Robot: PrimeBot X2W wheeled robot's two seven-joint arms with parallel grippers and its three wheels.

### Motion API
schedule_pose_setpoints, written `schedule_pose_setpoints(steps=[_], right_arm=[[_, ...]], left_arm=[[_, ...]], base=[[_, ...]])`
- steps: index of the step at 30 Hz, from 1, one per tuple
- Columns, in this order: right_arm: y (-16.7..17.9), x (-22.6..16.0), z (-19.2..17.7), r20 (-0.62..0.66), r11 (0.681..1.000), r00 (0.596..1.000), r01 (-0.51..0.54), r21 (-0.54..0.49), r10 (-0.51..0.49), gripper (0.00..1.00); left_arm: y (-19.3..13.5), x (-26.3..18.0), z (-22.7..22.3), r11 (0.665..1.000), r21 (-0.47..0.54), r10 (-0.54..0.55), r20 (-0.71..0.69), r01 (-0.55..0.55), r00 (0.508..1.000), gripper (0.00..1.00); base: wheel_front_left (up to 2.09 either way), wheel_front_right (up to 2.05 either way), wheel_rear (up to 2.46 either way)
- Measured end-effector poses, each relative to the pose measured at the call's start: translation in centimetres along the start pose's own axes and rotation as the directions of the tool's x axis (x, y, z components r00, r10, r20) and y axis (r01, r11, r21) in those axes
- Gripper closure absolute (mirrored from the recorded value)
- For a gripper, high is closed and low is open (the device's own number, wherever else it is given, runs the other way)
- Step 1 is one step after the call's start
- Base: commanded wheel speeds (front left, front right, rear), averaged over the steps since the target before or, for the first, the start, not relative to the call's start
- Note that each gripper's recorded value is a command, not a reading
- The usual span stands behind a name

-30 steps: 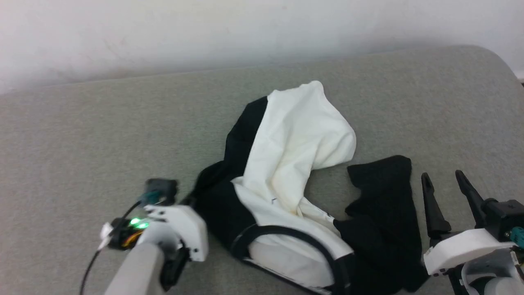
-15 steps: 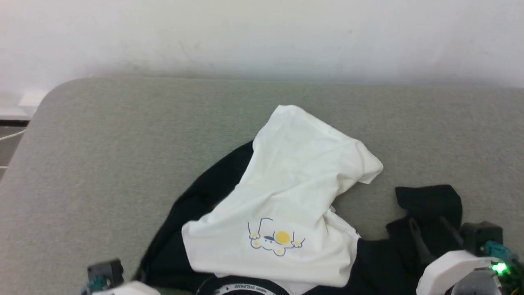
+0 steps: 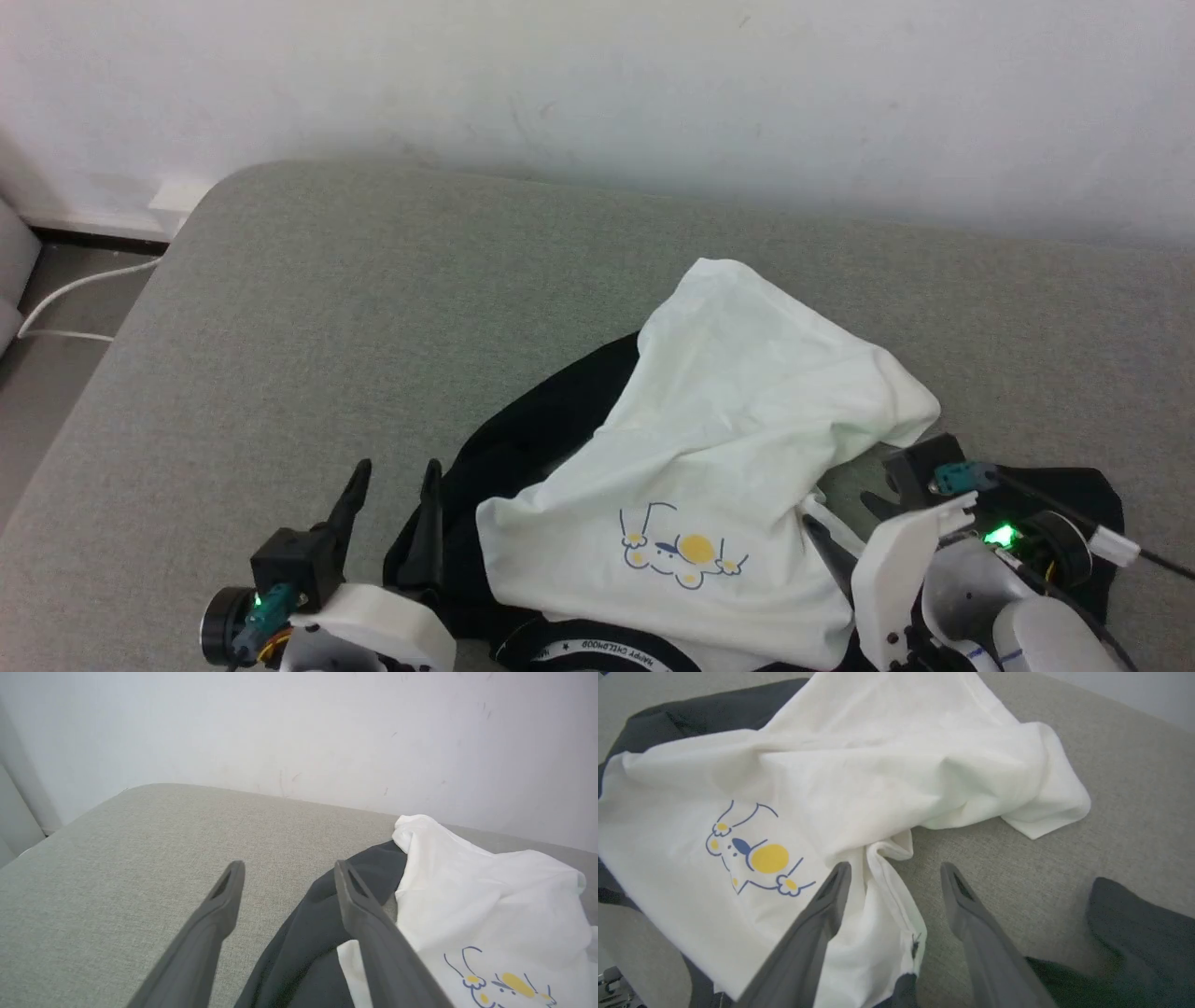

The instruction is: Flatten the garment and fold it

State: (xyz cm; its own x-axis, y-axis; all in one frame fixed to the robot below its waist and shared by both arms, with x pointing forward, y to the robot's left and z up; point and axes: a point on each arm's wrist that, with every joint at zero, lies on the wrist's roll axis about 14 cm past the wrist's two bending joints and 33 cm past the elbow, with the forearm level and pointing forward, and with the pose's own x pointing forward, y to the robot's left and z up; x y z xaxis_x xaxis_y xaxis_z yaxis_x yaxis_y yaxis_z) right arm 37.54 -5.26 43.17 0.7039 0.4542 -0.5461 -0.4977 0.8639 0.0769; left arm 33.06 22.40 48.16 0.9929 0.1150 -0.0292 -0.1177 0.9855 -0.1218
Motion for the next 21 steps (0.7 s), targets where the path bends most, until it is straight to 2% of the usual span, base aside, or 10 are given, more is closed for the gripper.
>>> schedule_pose_setpoints(steps=[4,8,9,10,11,15,21], right_arm=[[0.0,1.7,-1.8,-0.151,0.998,0.988,-0.037,-0.052,0.029,0.0],[-0.5,3.0,-3.4,-0.24,0.996,0.97,-0.048,-0.07,0.03,0.0],[-0.6,3.2,-3.6,-0.25,0.997,0.968,-0.048,-0.068,0.03,0.35],[-0.8,3.5,-3.6,-0.252,0.996,0.967,-0.048,-0.072,0.028,0.97],[-1.1,3.8,-3.4,-0.245,0.996,0.969,-0.043,-0.075,0.023,1.0],[-3.5,4.0,-2.6,-0.199,0.999,0.98,0.027,-0.03,-0.033,1.0],[-7.9,1.5,-2.4,-0.164,0.988,0.974,0.156,-0.011,-0.155,1.0]], left_arm=[[-0.5,-0.2,-0.1,1.0,-0.004,-0.007,0.006,0.007,1.0,0.0],[-0.2,-0.6,-1.2,1.0,-0.015,0.017,-0.025,-0.018,1.0,0.0],[0.0,-0.6,-1.5,1.0,-0.013,0.023,-0.036,-0.023,0.999,0.0],[0.1,-0.7,-1.8,1.0,-0.012,0.028,-0.043,-0.028,0.999,0.0],[0.2,-0.7,-2.0,0.999,-0.012,0.031,-0.051,-0.031,0.998,0.0],[0.2,-0.6,-2.7,0.999,-0.011,0.033,-0.072,-0.034,0.997,0.0],[-0.8,-0.1,-3.0,1.0,-0.018,-0.002,-0.077,0.0,0.997,0.0]], base=[[0.0,0.0,0.0],[0.0,0.0,0.0],[0.0,0.0,0.0],[0.0,0.0,0.0],[0.0,0.0,0.0],[0.0,0.0,0.0],[0.0,0.0,0.0]])
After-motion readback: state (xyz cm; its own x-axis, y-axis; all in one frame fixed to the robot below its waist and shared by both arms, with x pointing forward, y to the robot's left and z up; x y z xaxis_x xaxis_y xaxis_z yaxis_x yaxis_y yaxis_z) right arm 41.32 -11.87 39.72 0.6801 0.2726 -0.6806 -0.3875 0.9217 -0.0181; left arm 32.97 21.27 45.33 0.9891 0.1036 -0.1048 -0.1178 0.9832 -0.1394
